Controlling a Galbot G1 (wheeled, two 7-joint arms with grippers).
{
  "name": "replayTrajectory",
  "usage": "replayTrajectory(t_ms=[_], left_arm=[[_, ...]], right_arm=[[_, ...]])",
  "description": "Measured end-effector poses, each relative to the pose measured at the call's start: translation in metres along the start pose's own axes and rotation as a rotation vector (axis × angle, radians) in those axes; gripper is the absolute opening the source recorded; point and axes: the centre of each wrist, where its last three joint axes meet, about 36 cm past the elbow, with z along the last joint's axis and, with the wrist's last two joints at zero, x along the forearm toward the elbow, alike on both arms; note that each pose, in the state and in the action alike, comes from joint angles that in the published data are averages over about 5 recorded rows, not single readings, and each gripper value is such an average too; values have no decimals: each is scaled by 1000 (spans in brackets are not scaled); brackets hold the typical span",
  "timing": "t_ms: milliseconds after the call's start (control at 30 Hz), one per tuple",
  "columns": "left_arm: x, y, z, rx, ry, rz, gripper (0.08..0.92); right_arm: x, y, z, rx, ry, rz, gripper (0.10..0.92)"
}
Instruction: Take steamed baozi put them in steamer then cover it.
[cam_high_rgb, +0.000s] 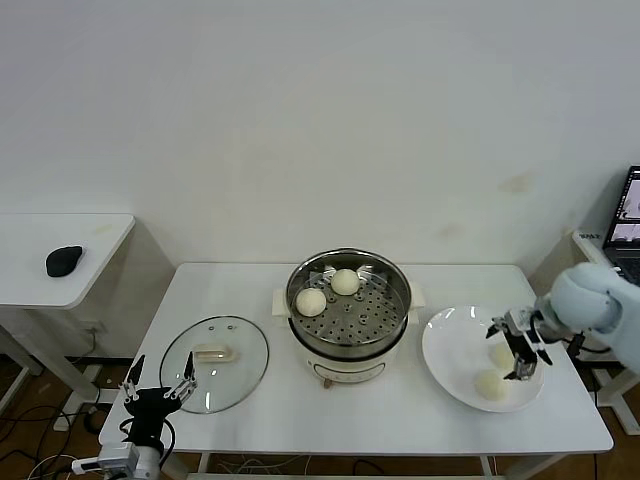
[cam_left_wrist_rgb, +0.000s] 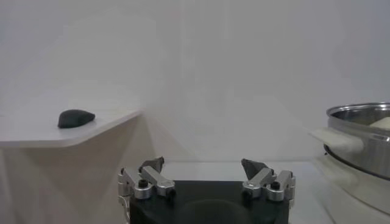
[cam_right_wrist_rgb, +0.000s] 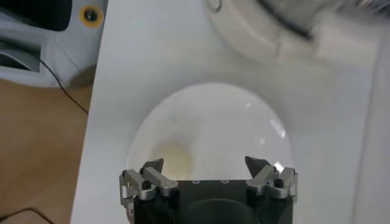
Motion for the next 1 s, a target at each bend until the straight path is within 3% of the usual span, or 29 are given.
replayTrajectory(t_ms=[500, 1000], left_arm=[[1, 1, 2, -1, 5, -6, 823], [-1, 2, 3, -3, 6, -10, 823]], right_arm=[[-51, 24, 13, -22, 37, -21, 818], [-82, 18, 15, -53, 38, -21, 742]])
